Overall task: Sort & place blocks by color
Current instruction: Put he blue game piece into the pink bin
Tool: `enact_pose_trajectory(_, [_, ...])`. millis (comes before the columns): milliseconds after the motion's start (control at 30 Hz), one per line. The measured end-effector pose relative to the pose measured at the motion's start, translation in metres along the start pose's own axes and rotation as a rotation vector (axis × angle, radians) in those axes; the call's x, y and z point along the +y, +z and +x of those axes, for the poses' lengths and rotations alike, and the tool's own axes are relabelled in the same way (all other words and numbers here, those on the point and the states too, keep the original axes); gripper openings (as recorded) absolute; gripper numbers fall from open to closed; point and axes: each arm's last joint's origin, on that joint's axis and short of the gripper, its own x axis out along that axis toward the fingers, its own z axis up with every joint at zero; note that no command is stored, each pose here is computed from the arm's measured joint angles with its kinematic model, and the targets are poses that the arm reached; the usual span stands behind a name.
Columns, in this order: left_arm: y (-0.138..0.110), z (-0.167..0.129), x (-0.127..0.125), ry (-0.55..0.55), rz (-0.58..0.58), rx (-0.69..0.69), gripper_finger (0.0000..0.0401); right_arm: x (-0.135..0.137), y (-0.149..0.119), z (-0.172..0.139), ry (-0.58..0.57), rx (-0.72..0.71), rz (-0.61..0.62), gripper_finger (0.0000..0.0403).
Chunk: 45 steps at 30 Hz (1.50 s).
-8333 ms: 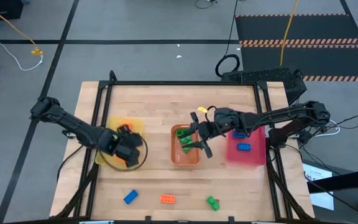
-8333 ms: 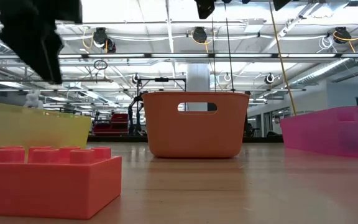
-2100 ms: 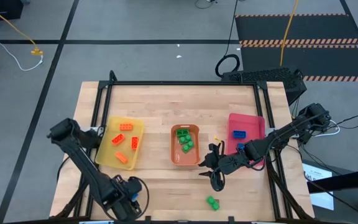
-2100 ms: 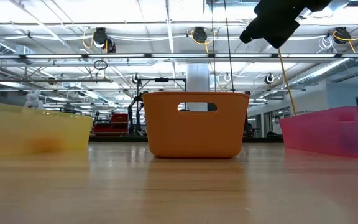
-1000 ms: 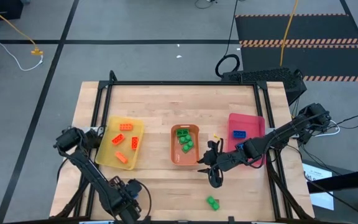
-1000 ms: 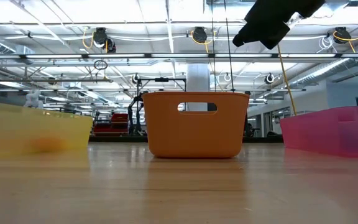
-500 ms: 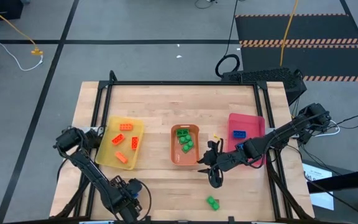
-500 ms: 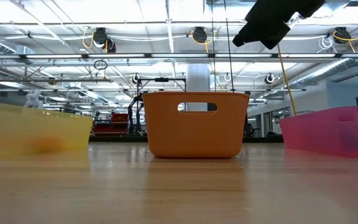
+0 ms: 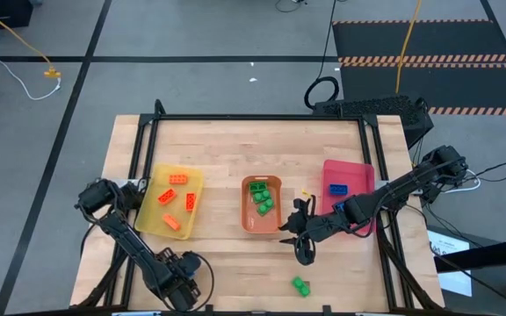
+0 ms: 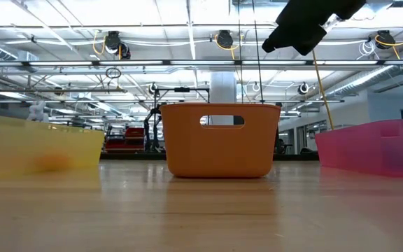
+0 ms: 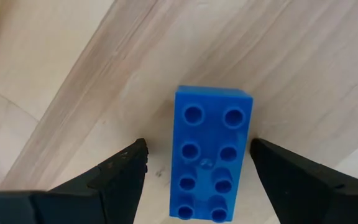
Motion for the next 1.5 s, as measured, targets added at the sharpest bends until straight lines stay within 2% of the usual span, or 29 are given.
enact_pose_trajectory(133, [0.004, 0.000, -0.001, -0.012, 0.018, 0.000, 0.0256, -0.001, 0.000, 0.000, -0.003, -0.001, -0.015, 0.0157])
enact_pose_trajectory(233, [0.010, -0.001, -0.004, -0.026, 0.045, 0.003, 0.0199, -0.002, 0.001, 0.000, -0.008, -0.005, -0.020, 0.0157])
enact_pose_trajectory(333, [0.020, -0.004, -0.010, -0.073, 0.095, -0.052, 0.0141, -0.003, 0.004, 0.000, -0.042, -0.047, -0.022, 0.0157])
enact_pose_trajectory(500, [0.045, -0.022, -0.028, -0.177, 0.247, -0.141, 0.0141, -0.005, 0.013, 0.000, -0.127, -0.159, -0.053, 0.0157])
enact_pose_trajectory(600, [0.066, -0.041, -0.037, -0.193, 0.345, -0.247, 0.0141, -0.003, 0.020, -0.001, -0.154, -0.236, -0.106, 0.0157])
enact_pose_trajectory(767, [0.100, -0.074, -0.035, -0.046, 0.422, -0.455, 0.0142, 0.011, 0.026, -0.006, -0.112, -0.328, -0.232, 0.0157])
enact_pose_trajectory(900, [0.121, -0.091, -0.030, 0.067, 0.460, -0.550, 0.0159, 0.021, 0.024, -0.009, -0.093, -0.347, -0.349, 0.0157])
enact_pose_trajectory(1100, [0.148, -0.103, -0.029, 0.028, 0.549, -0.543, 0.0144, 0.027, 0.019, -0.009, -0.056, -0.311, -0.696, 0.0157])
enact_pose_trajectory(1200, [0.163, -0.107, -0.026, 0.007, 0.584, -0.520, 0.0144, 0.026, 0.020, -0.009, -0.085, -0.311, -0.794, 0.0157])
enact_pose_trajectory(1333, [0.185, -0.122, -0.020, -0.049, 0.624, -0.539, 0.0158, 0.021, 0.020, -0.005, -0.192, -0.275, -0.917, 0.0157])
enact_pose_trajectory(1500, [0.212, -0.135, -0.008, -0.162, 0.695, -0.552, 0.0161, 0.016, 0.014, 0.002, -0.211, -0.195, -1.037, 0.0157])
